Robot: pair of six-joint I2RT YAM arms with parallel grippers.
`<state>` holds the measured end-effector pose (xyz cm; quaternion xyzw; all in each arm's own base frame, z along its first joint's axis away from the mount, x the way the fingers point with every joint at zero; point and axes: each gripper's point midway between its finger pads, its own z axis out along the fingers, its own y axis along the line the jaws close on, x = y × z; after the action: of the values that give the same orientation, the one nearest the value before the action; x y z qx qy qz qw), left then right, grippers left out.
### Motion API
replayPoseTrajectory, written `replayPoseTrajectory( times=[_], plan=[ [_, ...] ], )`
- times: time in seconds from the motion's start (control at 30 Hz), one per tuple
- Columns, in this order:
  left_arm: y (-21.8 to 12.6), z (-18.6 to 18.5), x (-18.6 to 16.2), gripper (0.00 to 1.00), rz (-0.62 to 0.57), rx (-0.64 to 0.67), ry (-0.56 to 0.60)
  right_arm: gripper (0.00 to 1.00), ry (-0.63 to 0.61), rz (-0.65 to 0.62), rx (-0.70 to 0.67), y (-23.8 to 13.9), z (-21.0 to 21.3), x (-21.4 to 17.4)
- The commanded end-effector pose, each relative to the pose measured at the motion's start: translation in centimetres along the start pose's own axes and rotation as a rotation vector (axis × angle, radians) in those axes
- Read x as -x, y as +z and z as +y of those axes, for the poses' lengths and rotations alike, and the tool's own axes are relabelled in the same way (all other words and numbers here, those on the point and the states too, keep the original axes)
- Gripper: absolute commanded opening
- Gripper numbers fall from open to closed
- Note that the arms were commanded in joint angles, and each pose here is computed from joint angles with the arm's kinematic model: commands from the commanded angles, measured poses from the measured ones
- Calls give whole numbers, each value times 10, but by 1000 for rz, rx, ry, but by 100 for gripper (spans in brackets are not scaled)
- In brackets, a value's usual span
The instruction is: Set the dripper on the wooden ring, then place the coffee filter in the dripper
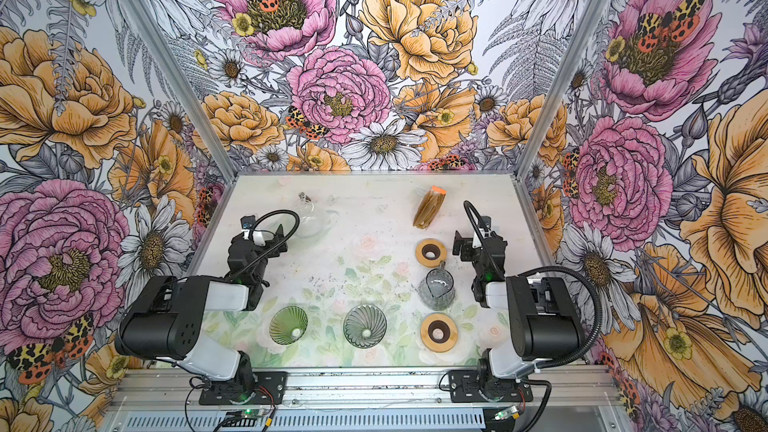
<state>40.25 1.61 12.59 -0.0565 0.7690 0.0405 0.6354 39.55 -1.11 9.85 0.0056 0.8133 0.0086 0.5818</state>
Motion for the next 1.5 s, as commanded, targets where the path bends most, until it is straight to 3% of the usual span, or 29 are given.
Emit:
replayPoseTrajectory(
  times=[0.0, 1.03, 1.3, 1.47],
  plan=[
    [1, -1, 5, 99, -17, -13, 5, 99, -11, -46, 7, 4, 0, 14],
    [-1, -2, 5, 99, -21, -50, -10, 100, 8, -88, 8, -4, -3, 16],
    [-4, 2, 21, 99, -3, -11, -9, 99, 14, -70, -6, -11, -5, 32],
    [-7, 6, 34, 99, 66, 37, -33, 100, 64, -37, -69, -22, -14, 57]
  ],
)
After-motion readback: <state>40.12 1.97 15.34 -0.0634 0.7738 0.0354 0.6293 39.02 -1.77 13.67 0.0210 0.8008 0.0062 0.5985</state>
